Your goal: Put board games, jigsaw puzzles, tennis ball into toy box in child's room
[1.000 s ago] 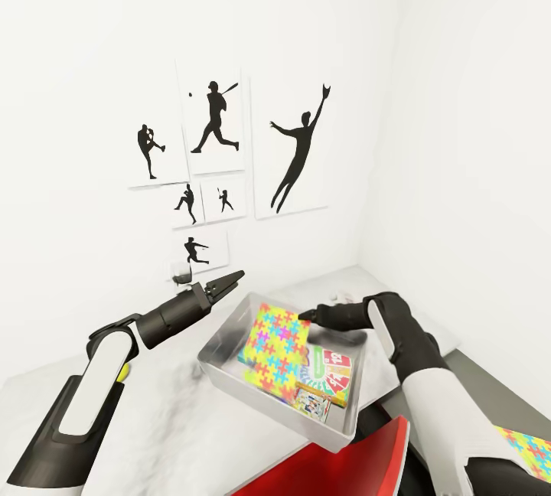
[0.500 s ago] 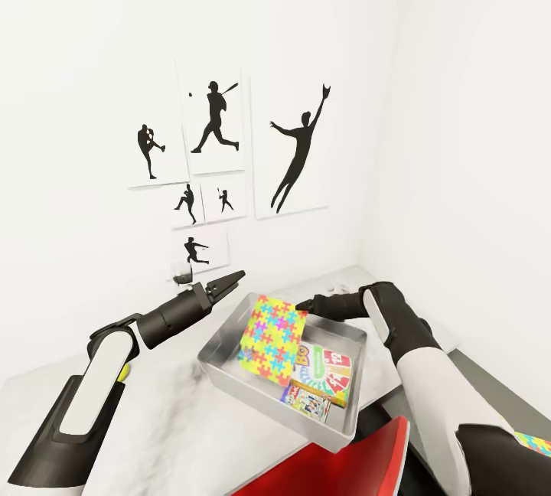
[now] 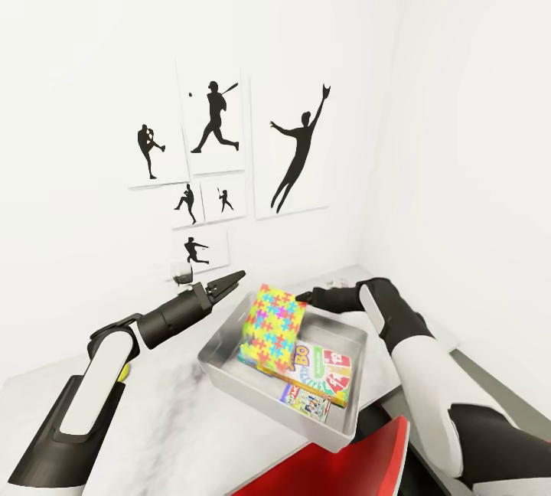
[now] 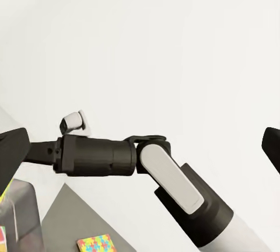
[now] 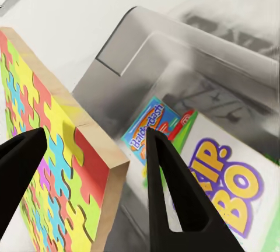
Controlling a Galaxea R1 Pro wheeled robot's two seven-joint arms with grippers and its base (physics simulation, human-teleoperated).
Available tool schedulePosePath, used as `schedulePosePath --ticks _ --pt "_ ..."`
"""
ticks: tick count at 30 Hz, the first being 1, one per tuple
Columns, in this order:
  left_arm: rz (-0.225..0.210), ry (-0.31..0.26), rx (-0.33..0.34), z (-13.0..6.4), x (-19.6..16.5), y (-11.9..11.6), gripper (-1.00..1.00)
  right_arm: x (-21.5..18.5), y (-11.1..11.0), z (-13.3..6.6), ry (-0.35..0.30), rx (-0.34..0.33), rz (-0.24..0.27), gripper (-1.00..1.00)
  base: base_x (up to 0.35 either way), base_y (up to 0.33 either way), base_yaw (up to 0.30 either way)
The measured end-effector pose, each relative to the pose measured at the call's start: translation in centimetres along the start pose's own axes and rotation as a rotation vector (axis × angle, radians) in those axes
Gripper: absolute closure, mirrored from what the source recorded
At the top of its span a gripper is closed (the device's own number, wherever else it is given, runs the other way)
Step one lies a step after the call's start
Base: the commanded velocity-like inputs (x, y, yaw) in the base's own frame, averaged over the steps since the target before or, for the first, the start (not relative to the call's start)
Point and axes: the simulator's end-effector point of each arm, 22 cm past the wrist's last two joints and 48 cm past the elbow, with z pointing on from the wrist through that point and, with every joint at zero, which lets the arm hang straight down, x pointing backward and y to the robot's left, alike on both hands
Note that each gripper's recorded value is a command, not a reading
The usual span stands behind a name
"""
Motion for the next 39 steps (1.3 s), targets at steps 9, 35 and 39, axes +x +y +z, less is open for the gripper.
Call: schedulePosePath --ticks 9,35,39 --pt "0.000 0.000 0.000 0.0 0.0 0.0 -1.00 -1.2 -0.7 0.6 -0.101 0.005 0.007 1.00 0.000 0.000 0.000" --pt "0.005 0.003 -0.004 0.1 0.0 0.0 -1.00 -0.4 -4.6 0.9 -0.132 0.111 0.134 1.00 0.000 0.000 0.000" --pt "0.005 0.003 -0.004 0.1 0.0 0.0 -1.00 -0.3 -4.7 1.0 -0.130 0.112 0.136 1.00 0.000 0.000 0.000"
